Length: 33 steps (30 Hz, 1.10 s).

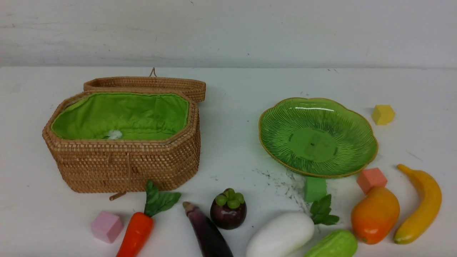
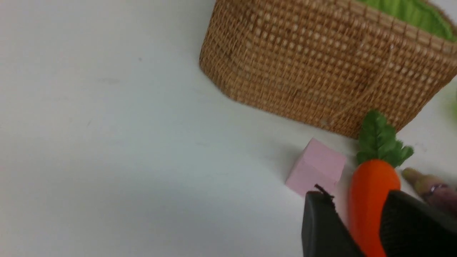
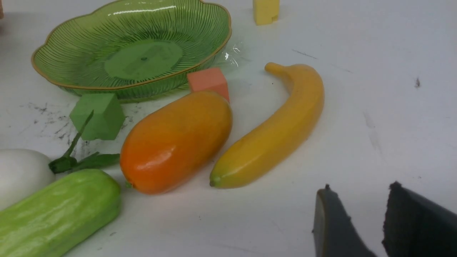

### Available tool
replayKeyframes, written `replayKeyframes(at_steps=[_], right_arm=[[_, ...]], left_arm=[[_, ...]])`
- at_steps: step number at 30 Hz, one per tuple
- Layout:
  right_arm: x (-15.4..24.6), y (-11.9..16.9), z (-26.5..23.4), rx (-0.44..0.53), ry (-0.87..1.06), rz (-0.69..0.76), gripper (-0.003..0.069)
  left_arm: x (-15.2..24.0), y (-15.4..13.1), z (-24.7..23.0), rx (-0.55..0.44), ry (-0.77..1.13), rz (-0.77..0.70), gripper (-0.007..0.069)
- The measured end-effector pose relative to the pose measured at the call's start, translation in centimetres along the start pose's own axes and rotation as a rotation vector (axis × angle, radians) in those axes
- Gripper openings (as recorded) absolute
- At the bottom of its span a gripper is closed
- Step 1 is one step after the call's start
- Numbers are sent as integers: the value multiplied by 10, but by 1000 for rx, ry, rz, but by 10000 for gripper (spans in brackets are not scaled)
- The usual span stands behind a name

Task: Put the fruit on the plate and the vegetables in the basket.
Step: Use the left arm to grab a carrot and put it into the left basket

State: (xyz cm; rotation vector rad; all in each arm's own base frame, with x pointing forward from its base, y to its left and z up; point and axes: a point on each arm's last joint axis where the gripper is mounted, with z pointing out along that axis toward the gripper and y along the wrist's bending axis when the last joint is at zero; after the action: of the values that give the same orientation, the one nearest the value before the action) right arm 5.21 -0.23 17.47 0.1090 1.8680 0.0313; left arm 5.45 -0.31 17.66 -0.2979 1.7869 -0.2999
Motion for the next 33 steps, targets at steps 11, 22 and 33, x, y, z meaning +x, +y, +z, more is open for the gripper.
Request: replayKeyframes(at_steps=[11,22,33], right_arm=[[0,0,0,0,0,0,241],[0,0,0,0,0,0,242],[0,0,0,0,0,0,242]], left_arm=[[-43,-9,-11,181,-466,-332,239],[-147,-56,-70,330,-620,-301,239],[-161,-69,-3,6,142,-100,239]])
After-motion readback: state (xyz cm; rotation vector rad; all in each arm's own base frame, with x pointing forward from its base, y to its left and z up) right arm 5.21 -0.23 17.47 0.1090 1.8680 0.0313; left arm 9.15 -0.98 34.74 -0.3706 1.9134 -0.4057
